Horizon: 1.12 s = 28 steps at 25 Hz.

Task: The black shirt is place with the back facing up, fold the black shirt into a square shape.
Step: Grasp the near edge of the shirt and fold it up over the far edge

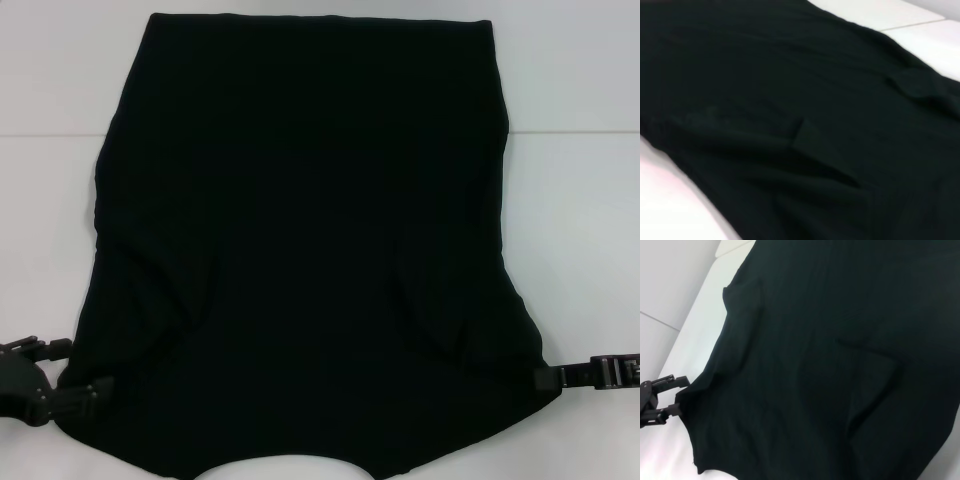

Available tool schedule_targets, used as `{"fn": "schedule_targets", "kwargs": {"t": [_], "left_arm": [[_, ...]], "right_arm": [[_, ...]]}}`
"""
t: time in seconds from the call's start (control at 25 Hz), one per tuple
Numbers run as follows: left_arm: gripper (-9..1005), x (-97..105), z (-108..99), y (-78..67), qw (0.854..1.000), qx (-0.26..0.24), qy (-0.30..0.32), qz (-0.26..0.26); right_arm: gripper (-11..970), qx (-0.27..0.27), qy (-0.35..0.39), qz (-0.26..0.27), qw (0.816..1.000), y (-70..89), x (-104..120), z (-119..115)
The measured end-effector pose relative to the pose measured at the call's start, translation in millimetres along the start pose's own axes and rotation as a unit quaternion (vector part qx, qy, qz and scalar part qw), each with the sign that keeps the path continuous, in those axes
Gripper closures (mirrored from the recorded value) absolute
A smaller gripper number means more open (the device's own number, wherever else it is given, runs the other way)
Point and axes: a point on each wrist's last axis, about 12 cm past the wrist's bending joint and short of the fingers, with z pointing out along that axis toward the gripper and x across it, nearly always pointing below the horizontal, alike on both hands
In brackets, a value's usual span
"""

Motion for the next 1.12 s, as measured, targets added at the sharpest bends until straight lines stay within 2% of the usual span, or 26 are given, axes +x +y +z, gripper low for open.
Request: {"fn": "schedule_targets", "kwargs": {"t": [0.12, 0.56, 0.64, 0.88, 1.08, 1.12], "left_arm": [[122, 0.4, 2.0, 0.9, 1.0, -0.005, 0.005, 0.0], [276, -2.6, 5.1, 0.4, 1.0, 0.004, 0.008, 0.006], [501, -3.3, 5.1, 0.7, 1.0, 0.004, 0.008, 0.006], [709, -4.1, 4.9, 1.2, 1.0, 0.004, 0.008, 0.001], [928, -3.7, 2.5, 2.3, 1.0, -0.001, 0.008, -0.003], [935, -3.3, 1.9, 2.4, 1.0, -0.002, 0.008, -0.003]], "right_arm": [[904, -0.001, 0.0, 0.001, 1.0, 0.1, -0.1, 0.3], [905, -0.002, -0.003, 0.002, 1.0, 0.5, -1.5, 0.0], [905, -0.002, -0.004, 0.001, 1.0, 0.6, -1.8, 0.1], [905, -0.001, -0.004, 0.001, 1.0, 0.5, -2.1, -0.1], [905, 0.001, -0.005, 0.002, 1.0, -0.3, -2.1, -0.1], [905, 0.002, -0.006, 0.002, 1.0, -0.5, -1.9, -0.2]]}}
